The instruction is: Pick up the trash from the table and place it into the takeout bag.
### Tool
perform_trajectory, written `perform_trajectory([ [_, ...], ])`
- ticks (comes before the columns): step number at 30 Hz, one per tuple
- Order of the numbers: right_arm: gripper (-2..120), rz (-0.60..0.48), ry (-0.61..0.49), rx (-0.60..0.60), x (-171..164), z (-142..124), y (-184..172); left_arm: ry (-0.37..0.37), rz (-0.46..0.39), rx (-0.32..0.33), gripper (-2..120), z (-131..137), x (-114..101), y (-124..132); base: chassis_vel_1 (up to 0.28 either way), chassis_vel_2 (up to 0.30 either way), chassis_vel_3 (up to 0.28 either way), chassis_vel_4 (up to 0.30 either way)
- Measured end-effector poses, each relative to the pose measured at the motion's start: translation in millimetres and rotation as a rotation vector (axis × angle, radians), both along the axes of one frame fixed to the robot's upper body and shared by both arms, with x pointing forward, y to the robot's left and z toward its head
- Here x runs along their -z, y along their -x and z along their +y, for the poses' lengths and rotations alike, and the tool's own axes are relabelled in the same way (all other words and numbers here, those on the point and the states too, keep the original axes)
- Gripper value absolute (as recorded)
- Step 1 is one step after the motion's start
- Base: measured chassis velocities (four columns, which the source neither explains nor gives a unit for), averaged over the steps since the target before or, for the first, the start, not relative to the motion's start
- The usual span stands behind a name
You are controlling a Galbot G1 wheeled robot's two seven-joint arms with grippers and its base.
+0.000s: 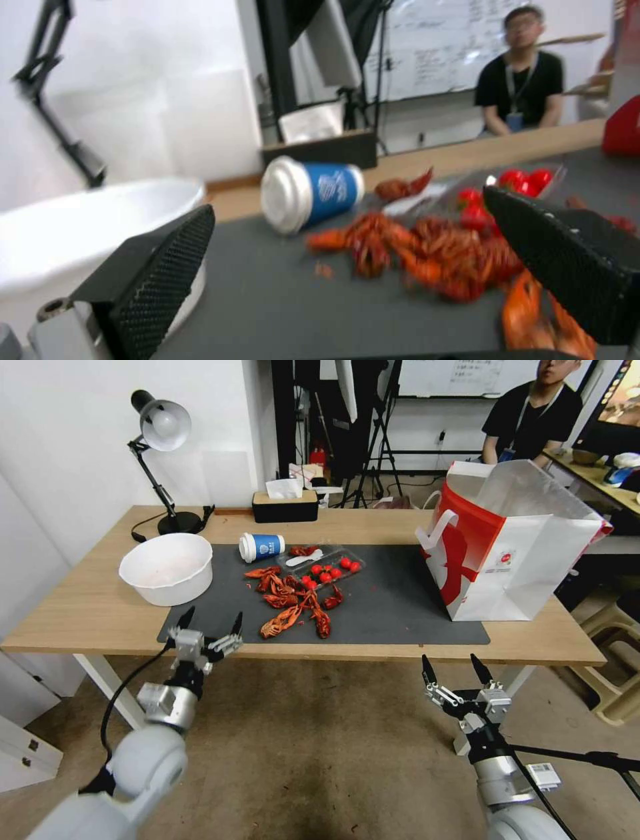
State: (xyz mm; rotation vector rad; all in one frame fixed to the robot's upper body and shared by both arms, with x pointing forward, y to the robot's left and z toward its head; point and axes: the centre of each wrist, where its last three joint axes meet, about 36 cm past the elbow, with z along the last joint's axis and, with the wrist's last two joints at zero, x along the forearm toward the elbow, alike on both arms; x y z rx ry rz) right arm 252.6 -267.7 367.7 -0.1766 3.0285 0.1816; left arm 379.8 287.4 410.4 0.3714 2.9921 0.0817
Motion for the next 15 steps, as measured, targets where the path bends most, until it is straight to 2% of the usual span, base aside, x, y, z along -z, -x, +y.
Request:
perform_trajectory([
  [2,100,0.0,-0.001,0.0,-0.5,0.3,0.5,-0.002,-0.019,0.047,100,6.1,-10.0,-21.8,0.0,0.0,0.0,0.0],
  [3,100,0.0,-0.001,0.0,-0.5,0.3,0.5,-0.002,-0.019,0.047,100,6.1,-10.0,-21.8,0.0,0.0,0.0,0.0],
  [5,100,0.002,0.002,0.002,-0.9,-0.3,1.8,-0.01,-0.048,0.111,100,16.6,-24.7,-47.4,0.0,0.0,0.0,0.0],
  [6,100,0.002,0.002,0.002,-0.9,-0.3,1.8,-0.01,-0.048,0.111,100,16.6,-24.7,-47.4,0.0,0.0,0.0,0.0],
  [9,100,0.005,0.006,-0.001,-3.2,-0.4,2.6,-0.04,-0.082,0.203,100,40.5,-41.0,-84.5,0.0,0.0,0.0,0.0],
  [10,100,0.005,0.006,-0.001,-3.2,-0.4,2.6,-0.04,-0.082,0.203,100,40.5,-41.0,-84.5,0.0,0.0,0.0,0.0],
  [13,100,0.006,0.01,-0.007,-4.7,1.1,2.1,-0.081,-0.084,0.273,100,56.5,-48.6,-116.2,0.0,0.0,0.0,0.0],
  [15,100,0.007,0.012,-0.008,-4.9,1.3,2.0,-0.095,-0.086,0.296,100,59.2,-51.0,-125.2,0.0,0.0,0.0,0.0],
])
